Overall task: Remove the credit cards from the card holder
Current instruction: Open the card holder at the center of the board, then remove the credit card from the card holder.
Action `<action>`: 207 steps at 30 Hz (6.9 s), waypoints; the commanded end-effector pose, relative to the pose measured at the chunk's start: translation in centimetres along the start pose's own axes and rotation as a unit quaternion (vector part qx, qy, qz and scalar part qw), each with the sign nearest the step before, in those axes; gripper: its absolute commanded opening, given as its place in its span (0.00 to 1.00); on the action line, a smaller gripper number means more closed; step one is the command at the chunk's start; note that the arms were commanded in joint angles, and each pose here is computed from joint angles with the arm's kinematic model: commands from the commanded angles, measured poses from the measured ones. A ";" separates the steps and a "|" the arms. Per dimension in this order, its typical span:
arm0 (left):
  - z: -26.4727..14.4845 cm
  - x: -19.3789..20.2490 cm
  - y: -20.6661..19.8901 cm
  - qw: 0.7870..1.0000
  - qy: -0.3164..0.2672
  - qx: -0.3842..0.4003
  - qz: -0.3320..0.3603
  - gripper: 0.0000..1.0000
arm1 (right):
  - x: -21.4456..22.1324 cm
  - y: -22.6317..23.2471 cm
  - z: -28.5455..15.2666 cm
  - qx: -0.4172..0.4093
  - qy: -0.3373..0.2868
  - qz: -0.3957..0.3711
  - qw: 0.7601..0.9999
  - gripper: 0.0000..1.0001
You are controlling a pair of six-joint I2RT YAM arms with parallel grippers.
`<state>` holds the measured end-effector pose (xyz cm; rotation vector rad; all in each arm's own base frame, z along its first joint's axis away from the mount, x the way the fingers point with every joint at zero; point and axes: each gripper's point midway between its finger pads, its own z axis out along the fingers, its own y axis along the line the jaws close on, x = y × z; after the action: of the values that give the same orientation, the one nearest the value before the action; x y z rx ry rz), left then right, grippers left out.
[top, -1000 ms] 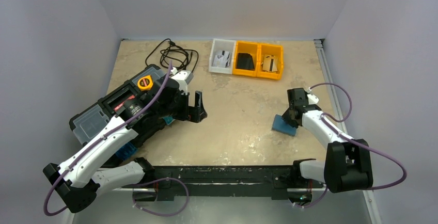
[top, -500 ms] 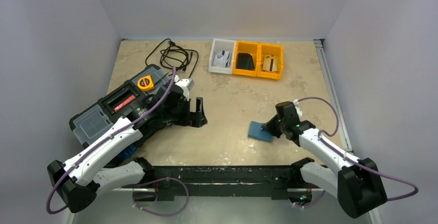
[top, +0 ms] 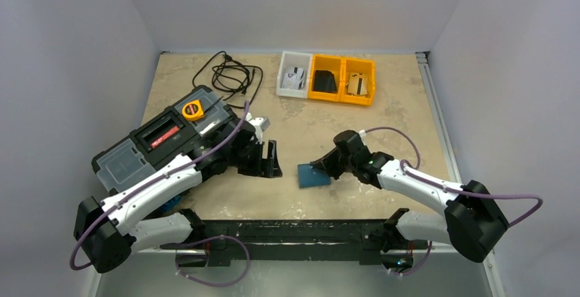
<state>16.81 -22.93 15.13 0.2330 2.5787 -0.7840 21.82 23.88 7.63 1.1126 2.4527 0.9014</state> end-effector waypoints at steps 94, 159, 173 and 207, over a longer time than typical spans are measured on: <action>11.9 -3.5 -4.8 0.993 -0.096 0.019 0.062 0.31 | 2.2 5.1 -3.9 0.026 0.003 -0.402 0.915 0.00; 14.9 7.6 -1.6 0.938 -0.007 -0.124 -0.324 0.00 | 0.9 -5.9 -3.4 0.038 0.018 -0.306 0.951 0.55; 15.1 7.8 -2.2 0.945 0.006 -0.110 -0.308 0.00 | 1.8 -4.6 -1.8 0.013 0.032 -0.298 0.954 0.53; 8.8 4.7 -5.0 0.990 -0.072 0.039 -0.111 0.22 | 5.3 -1.8 4.3 -0.021 0.108 -0.274 0.956 0.63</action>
<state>12.82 -28.78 7.18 -0.2411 2.5841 -0.8489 19.08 27.98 3.52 0.2923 2.6870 0.8978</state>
